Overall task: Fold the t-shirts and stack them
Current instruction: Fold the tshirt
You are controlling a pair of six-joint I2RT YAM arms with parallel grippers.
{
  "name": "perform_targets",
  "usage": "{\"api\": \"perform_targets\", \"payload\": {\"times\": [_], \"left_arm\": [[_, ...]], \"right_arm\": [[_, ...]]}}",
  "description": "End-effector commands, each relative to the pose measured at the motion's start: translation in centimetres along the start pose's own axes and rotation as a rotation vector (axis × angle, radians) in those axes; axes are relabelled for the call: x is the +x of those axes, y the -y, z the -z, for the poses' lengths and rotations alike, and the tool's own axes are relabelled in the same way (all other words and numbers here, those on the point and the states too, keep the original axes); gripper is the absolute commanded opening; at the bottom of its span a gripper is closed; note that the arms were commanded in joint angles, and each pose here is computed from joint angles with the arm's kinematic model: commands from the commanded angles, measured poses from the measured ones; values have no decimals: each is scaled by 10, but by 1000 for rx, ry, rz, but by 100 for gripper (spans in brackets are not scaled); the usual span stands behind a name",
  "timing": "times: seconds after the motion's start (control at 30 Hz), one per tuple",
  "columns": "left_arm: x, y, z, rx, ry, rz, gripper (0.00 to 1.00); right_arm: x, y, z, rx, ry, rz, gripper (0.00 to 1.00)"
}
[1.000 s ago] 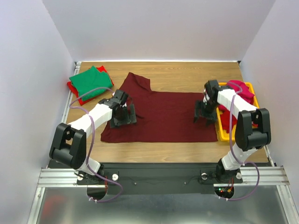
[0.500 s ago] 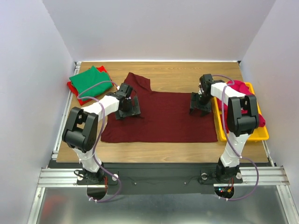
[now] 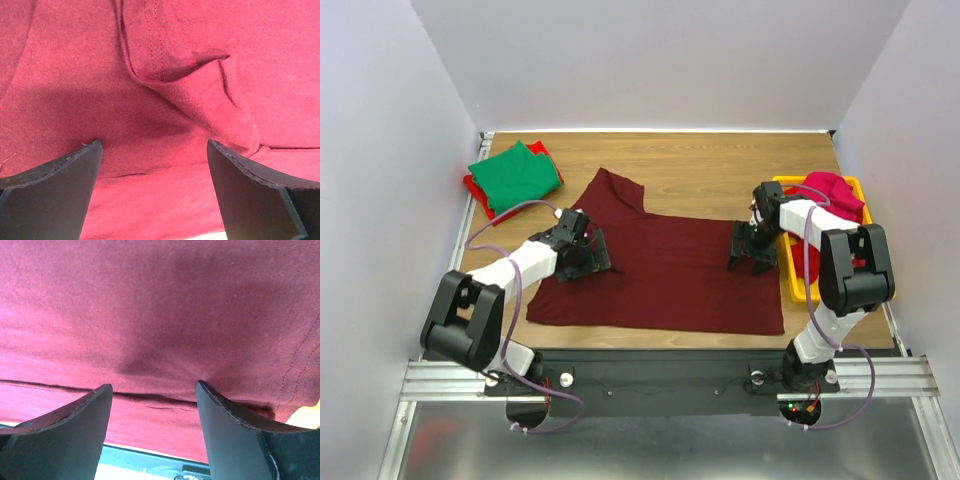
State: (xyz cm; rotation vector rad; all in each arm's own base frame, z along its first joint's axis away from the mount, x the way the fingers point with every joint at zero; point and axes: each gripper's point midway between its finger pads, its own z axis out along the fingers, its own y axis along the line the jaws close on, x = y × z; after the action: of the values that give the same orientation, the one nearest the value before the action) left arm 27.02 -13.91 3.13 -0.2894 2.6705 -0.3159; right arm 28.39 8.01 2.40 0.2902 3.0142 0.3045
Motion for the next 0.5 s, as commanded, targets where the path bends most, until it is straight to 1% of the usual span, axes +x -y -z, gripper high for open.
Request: {"api": "perform_targets", "payload": {"times": [0.0, 0.03, 0.13, 0.23, 0.27, 0.3, 0.33, 0.43, 0.47], "left_arm": [[36, -21, 11, -48, -87, 55, 99], [41, -23, 12, -48, -97, 65, 98], [40, -19, 22, -27, -75, 93, 99], [24, -15, 36, -26, -22, 100, 99], [11, -7, 45, -12, 8, 101, 99], [4, -4, 49, -6, 23, 99, 99], [-10, 5, 57, 9, 50, 98, 99], [-30, 12, 64, 25, 84, 104, 99], [-41, 9, 64, 18, 98, 122, 99]], "right_arm": [[29, 13, -8, 54, -95, -6, 74], [29, 14, -9, 56, -96, -6, 74], [18, 9, -3, 45, -68, 5, 74], [-21, -16, 24, 22, 58, 51, 74], [-41, -31, 39, 1, 117, 85, 74], [-37, -37, 38, -6, 109, 106, 74], [-54, -63, 51, -47, 162, 156, 74], [-66, -120, 65, -183, 204, 247, 73], [-80, -143, 70, -229, 246, 278, 73]]}}
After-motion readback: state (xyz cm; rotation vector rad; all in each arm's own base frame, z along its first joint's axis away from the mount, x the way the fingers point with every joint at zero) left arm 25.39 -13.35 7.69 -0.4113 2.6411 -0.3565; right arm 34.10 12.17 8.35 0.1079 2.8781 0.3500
